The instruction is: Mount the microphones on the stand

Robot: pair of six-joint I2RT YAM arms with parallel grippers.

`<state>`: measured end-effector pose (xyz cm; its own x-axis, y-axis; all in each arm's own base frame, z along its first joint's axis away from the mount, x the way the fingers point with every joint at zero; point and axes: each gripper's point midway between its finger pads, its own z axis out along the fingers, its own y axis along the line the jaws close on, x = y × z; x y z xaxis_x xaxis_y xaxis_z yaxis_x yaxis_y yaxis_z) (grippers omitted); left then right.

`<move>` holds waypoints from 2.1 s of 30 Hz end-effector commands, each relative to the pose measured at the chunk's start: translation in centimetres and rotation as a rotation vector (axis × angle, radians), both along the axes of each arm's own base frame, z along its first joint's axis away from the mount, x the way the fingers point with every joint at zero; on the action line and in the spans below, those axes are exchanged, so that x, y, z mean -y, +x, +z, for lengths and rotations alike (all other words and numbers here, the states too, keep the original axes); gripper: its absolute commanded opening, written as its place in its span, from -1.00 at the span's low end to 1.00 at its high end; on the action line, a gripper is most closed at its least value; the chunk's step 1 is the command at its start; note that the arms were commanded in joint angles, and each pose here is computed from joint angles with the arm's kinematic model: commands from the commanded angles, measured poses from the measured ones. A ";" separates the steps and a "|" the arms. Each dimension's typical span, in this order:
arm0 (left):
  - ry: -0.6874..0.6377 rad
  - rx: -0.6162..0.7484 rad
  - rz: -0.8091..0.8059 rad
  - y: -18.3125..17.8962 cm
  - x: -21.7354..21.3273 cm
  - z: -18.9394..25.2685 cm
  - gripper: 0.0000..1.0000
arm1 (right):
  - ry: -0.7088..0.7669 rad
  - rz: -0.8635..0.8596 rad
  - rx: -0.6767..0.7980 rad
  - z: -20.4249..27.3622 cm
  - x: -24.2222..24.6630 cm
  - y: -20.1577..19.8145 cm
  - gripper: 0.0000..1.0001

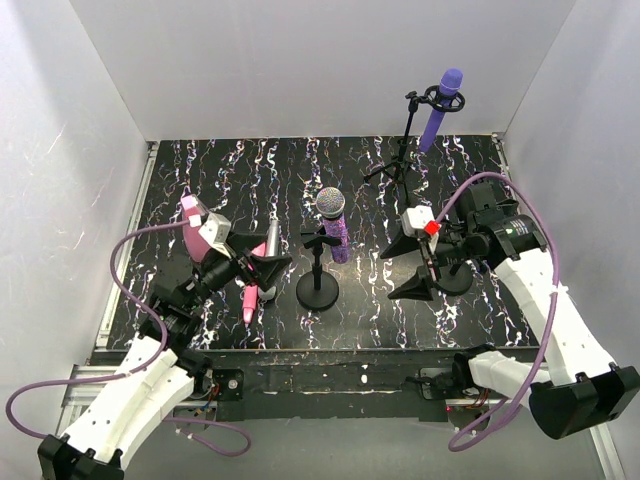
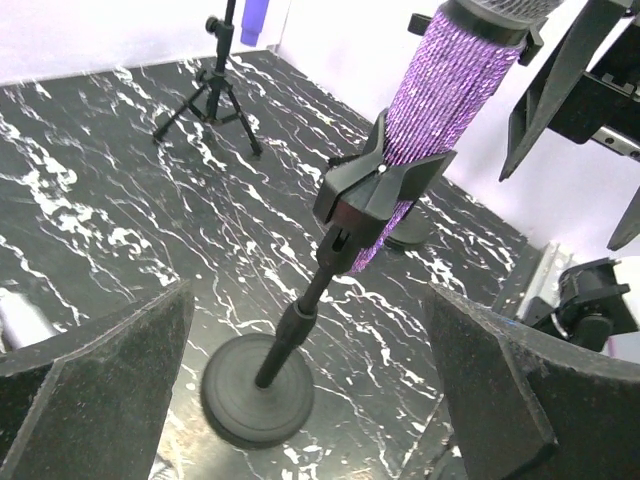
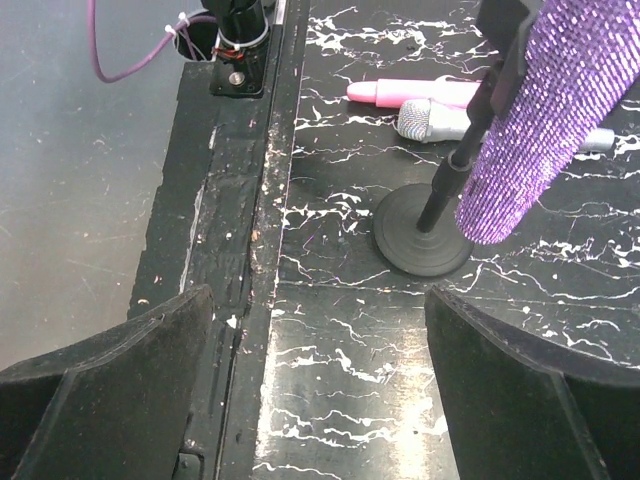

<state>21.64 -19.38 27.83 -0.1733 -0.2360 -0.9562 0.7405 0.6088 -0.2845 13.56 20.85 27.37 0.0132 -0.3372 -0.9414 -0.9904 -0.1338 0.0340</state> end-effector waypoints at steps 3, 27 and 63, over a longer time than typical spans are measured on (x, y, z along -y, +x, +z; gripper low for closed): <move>-0.111 -0.111 -0.004 0.1 0.5 -1.9 0.96 | 0.098 -0.007 -0.016 0.6 0.4 -0.1 0.85; 0.122 0.161 -0.126 1.3 6.6 -8.7 0.96 | 0.149 -0.031 -0.043 0.7 0.8 0.7 0.85; 0.113 0.214 -0.022 10.4 7.5 -4.6 -1.00 | 0.156 -0.043 -0.043 0.6 1.0 0.7 0.85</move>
